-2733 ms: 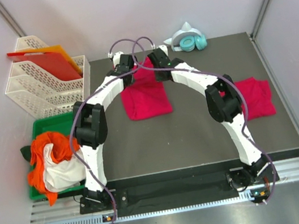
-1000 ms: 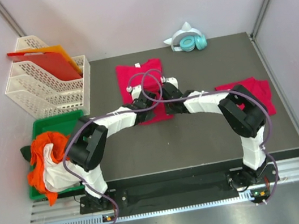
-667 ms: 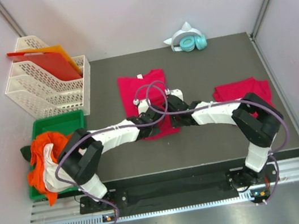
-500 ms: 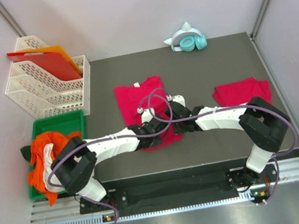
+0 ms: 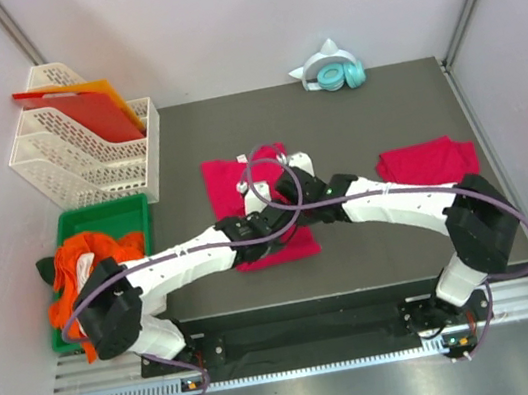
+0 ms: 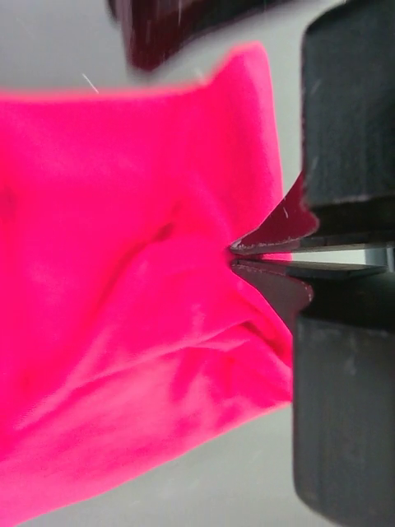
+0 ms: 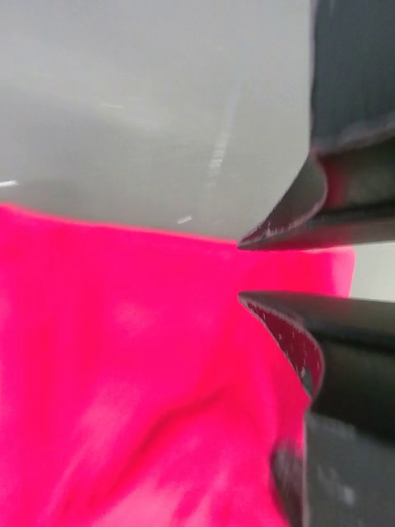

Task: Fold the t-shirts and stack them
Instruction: Fold the folded rectangular tshirt in 1/3 of the way

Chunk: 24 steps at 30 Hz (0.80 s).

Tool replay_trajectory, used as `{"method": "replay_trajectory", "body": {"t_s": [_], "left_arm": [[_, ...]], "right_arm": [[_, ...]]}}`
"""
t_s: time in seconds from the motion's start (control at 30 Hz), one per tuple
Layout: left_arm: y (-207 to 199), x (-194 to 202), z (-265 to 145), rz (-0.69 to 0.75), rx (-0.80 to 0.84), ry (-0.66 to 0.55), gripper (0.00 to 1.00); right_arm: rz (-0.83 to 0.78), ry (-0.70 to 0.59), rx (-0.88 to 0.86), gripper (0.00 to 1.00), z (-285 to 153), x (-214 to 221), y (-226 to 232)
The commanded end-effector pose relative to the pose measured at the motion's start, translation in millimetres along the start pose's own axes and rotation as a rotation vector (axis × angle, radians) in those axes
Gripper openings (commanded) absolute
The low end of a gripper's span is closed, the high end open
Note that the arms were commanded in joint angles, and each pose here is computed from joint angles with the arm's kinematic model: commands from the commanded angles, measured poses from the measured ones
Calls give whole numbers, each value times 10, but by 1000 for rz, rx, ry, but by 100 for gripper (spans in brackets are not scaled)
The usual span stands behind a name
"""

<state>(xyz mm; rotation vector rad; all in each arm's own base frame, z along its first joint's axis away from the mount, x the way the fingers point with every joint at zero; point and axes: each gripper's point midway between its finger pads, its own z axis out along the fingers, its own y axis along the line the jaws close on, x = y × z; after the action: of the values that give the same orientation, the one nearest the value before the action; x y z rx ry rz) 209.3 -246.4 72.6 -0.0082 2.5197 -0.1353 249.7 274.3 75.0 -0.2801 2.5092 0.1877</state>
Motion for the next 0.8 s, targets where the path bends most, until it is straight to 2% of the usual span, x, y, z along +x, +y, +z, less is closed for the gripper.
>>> {"method": "replay_trajectory", "body": {"t_s": [0.0, 0.1, 0.3, 0.37, 0.5, 0.77], "left_arm": [[-91, -579, -324, -36, 25, -174, 14], [-171, -695, -400, -72, 73, -216, 16], [-103, -489, -284, -82, 66, -171, 12], [-114, -453, -267, -95, 89, -171, 8], [-19, -308, -193, -106, 90, -158, 6], [36, -222, -145, -105, 75, -143, 4]], "right_arm": [[-17, -182, -28, 32, -324, -811, 177], [-37, -188, -38, 34, -291, -942, 252], [-11, -155, -62, 34, -55, -949, 235], [-8, -133, -63, 31, 111, -917, 235], [-22, -98, -85, 19, 310, -897, 330], [-20, -84, -107, 13, 447, -865, 404]]}}
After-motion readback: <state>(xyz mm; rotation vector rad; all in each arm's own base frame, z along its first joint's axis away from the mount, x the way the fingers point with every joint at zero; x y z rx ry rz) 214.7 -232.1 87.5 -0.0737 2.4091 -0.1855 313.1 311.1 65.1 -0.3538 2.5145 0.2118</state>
